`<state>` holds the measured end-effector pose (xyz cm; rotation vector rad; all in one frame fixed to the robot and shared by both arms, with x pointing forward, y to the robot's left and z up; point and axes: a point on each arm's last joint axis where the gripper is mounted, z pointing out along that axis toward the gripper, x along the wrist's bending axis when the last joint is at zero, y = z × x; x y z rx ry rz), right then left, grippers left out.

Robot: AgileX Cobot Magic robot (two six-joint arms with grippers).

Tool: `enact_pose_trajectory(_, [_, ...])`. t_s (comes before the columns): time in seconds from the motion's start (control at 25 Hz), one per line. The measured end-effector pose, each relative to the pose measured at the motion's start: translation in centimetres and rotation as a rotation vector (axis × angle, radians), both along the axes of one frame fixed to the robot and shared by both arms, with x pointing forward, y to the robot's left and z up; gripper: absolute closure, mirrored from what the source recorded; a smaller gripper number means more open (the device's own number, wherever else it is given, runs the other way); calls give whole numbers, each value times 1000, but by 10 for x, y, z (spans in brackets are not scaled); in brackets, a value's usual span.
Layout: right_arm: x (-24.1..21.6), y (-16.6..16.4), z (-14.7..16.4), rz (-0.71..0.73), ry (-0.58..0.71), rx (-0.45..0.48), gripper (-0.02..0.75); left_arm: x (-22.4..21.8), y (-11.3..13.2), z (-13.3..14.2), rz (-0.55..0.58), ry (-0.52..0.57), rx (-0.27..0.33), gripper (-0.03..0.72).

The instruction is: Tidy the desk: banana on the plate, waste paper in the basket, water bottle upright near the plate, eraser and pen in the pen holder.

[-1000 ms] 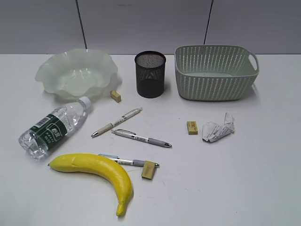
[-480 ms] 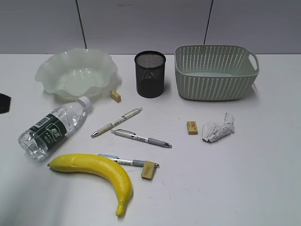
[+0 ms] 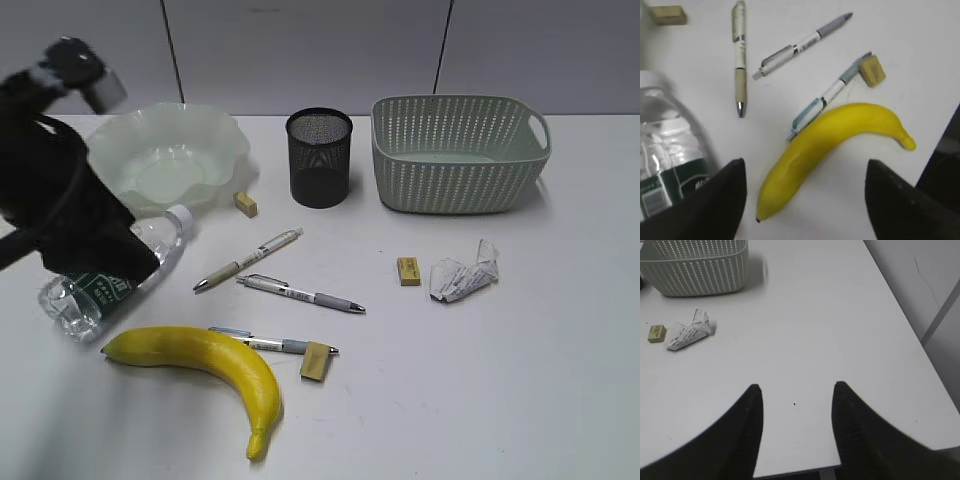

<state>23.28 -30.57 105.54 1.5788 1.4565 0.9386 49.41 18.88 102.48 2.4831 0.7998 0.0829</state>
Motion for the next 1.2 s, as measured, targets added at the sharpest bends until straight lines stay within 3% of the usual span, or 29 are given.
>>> enact_pose_trajectory(0.2, [0, 0, 0, 0, 0, 0, 370, 3, -36, -22, -270, 24, 212, 153])
enact_pose_trajectory(0.36, [0, 0, 0, 0, 0, 0, 370, -1, -48, -43, -392, 66, 328, 162])
enact_pose_trajectory(0.52, [0, 0, 0, 0, 0, 0, 370, 5, -49, -62, -431, 93, 394, 163])
enact_pose_trajectory(0.68, [0, 0, 0, 0, 0, 0, 370, 11, -49, -78, -449, 96, 437, 163])
enact_pose_trajectory(0.88, [0, 0, 0, 0, 0, 0, 370, 21, -54, -87, -434, 45, 429, 163])
enact_pose_trajectory(1.2, [0, 0, 0, 0, 0, 0, 370, 27, -57, -114, -438, 84, 444, 157])
